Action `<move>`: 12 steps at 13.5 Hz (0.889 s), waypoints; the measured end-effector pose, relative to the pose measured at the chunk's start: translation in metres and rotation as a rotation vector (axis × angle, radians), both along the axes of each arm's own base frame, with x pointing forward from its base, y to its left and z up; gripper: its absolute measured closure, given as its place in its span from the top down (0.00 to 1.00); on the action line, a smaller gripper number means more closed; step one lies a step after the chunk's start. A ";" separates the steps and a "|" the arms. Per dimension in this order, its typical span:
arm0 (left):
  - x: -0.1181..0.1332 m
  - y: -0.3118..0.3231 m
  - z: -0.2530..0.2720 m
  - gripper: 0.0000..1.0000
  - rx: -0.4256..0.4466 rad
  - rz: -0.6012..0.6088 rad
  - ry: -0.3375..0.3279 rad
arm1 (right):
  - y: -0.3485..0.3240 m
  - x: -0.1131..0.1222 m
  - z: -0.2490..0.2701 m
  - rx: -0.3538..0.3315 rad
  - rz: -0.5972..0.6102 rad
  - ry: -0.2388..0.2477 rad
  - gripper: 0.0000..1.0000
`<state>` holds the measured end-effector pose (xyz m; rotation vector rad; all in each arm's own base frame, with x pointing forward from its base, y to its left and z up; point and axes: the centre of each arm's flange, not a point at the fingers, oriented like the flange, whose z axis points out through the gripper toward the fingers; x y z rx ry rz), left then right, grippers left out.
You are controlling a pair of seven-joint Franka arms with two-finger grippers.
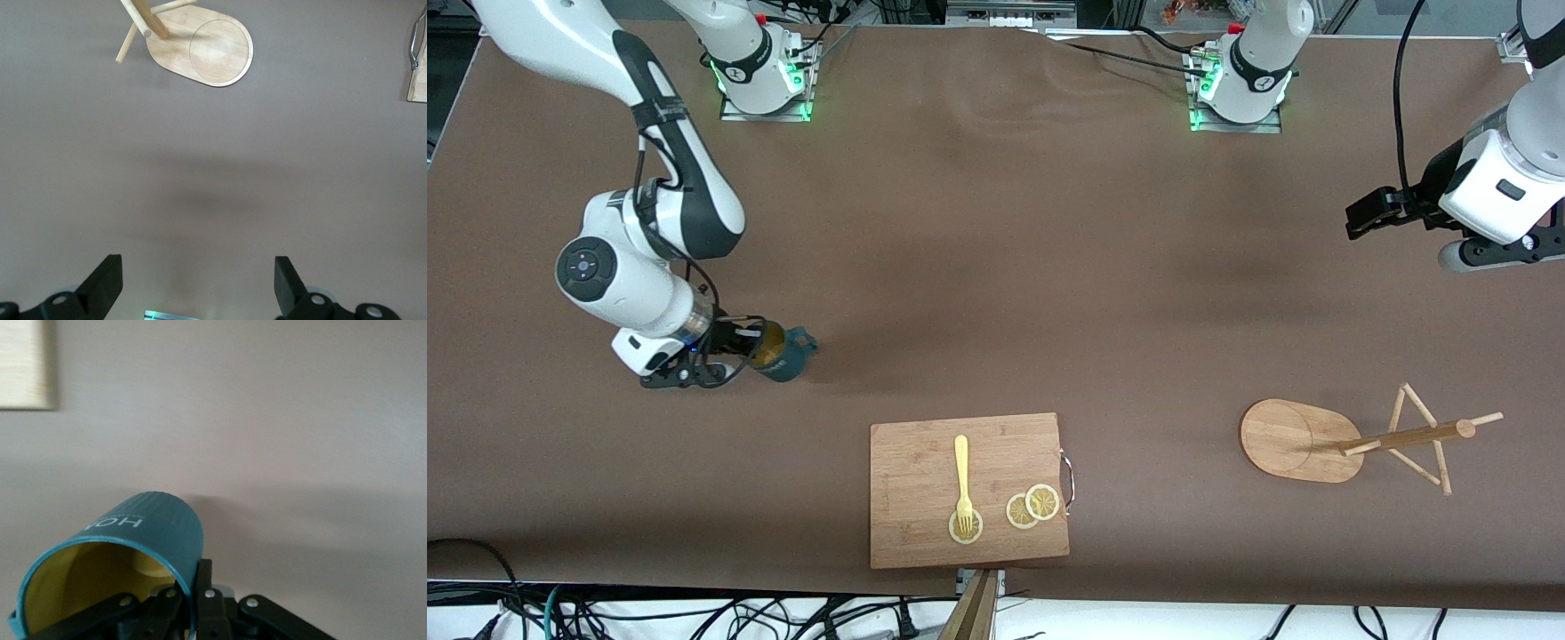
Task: Pass cup and hang on rack
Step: 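Lift the teal mug with the right gripper while the left gripper approaches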
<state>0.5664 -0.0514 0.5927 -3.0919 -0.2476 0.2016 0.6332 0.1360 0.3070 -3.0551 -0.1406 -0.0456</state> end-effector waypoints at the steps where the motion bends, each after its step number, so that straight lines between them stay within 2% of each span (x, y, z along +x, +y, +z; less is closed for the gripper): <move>1: 0.000 0.000 -0.001 1.00 0.000 0.000 0.002 | 0.029 -0.001 0.012 0.015 -0.021 -0.009 0.04; 3: 0.000 0.000 -0.002 1.00 0.000 0.000 0.004 | 0.098 -0.010 0.028 0.041 -0.089 -0.018 0.04; 6: 0.001 0.000 -0.003 1.00 0.000 0.000 0.005 | 0.210 -0.037 0.030 0.070 -0.223 0.016 0.04; 9: 0.001 -0.002 -0.008 1.00 0.000 -0.004 0.007 | 0.284 -0.053 0.017 0.087 -0.321 0.057 0.04; 12: -0.007 -0.018 -0.034 1.00 0.006 -0.032 -0.025 | 0.339 -0.077 -0.001 0.081 -0.349 0.089 0.04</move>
